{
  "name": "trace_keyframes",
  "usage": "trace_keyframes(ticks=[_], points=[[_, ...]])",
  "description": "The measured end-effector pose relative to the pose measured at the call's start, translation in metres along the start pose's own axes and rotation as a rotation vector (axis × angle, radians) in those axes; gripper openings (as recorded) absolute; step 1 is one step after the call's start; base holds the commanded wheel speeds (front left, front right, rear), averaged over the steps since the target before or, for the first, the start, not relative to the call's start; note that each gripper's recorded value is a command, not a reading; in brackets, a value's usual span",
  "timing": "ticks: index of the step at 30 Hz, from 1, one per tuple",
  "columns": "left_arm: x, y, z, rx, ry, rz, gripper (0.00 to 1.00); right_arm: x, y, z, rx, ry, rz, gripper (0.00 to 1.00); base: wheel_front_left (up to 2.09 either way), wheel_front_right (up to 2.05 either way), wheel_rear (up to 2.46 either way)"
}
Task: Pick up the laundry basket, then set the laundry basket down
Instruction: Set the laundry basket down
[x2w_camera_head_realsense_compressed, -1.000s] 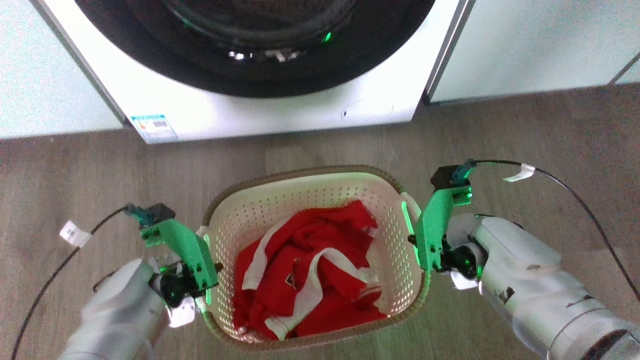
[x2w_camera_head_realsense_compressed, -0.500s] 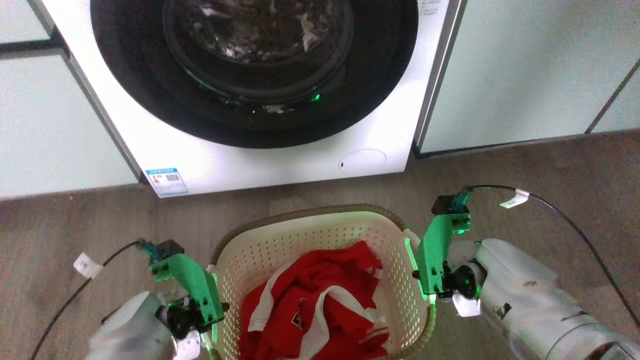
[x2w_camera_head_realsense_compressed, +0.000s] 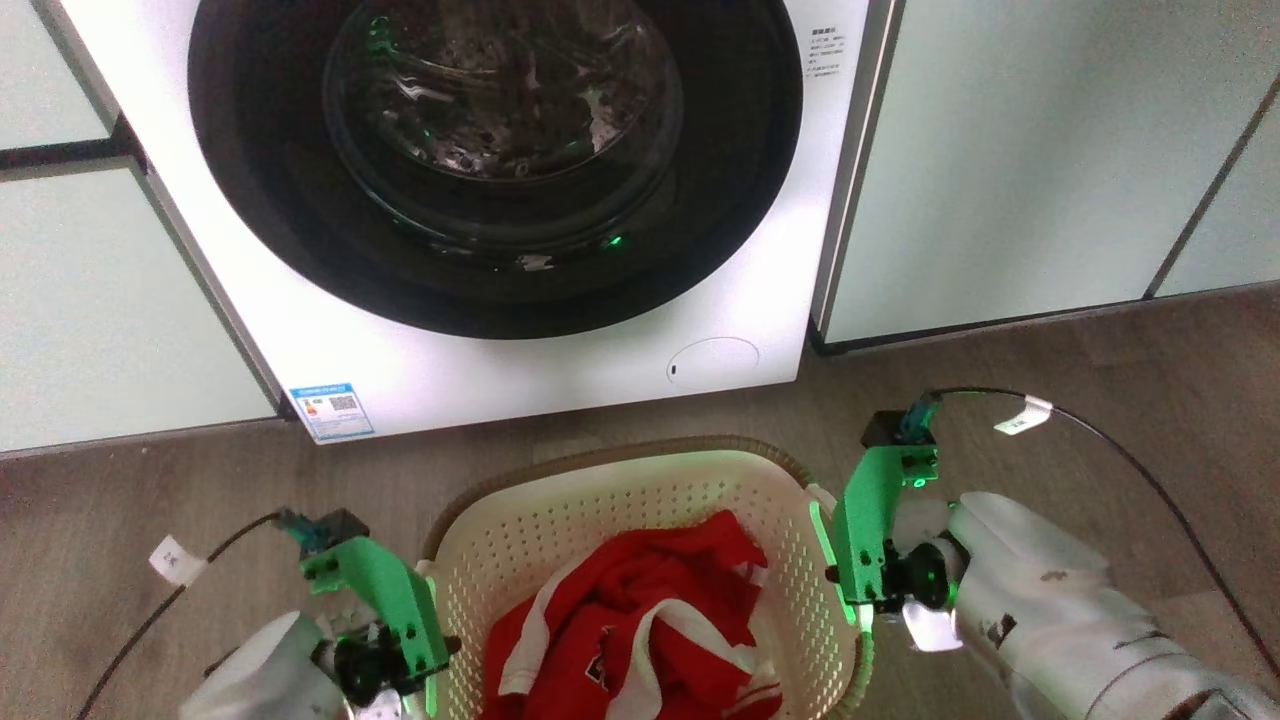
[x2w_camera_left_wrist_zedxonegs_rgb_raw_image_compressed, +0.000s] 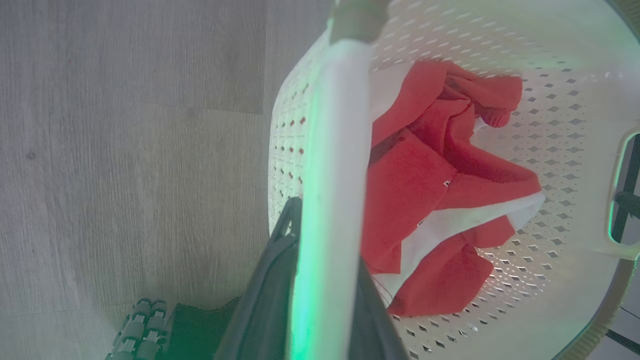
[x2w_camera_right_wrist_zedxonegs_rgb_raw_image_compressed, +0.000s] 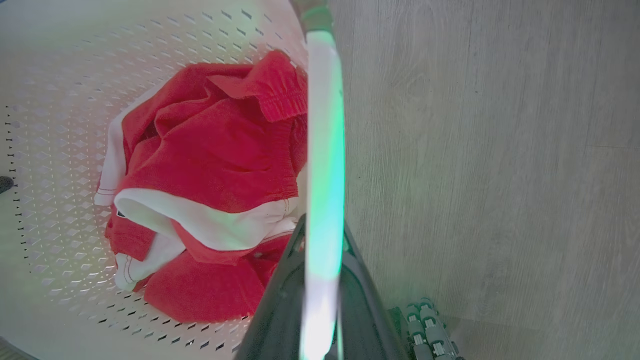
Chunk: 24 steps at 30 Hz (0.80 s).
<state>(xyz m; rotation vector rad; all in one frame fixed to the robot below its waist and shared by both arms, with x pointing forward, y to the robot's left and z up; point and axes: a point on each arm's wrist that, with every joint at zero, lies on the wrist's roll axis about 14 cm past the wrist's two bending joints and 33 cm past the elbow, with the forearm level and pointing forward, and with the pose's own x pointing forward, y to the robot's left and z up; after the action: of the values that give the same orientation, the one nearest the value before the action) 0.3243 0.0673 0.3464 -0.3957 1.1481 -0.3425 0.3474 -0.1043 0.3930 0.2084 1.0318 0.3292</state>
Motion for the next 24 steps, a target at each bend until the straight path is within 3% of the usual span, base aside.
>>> trace_keyframes(ticks=[24], points=[[0.0013, 0.0031, 0.0022, -0.002, -0.007, -0.003, 0.0, 0.0041, 0.0021, -0.0025, 0.019, 0.012, 0.015, 0.0, 0.0, 0.0, 0.0]])
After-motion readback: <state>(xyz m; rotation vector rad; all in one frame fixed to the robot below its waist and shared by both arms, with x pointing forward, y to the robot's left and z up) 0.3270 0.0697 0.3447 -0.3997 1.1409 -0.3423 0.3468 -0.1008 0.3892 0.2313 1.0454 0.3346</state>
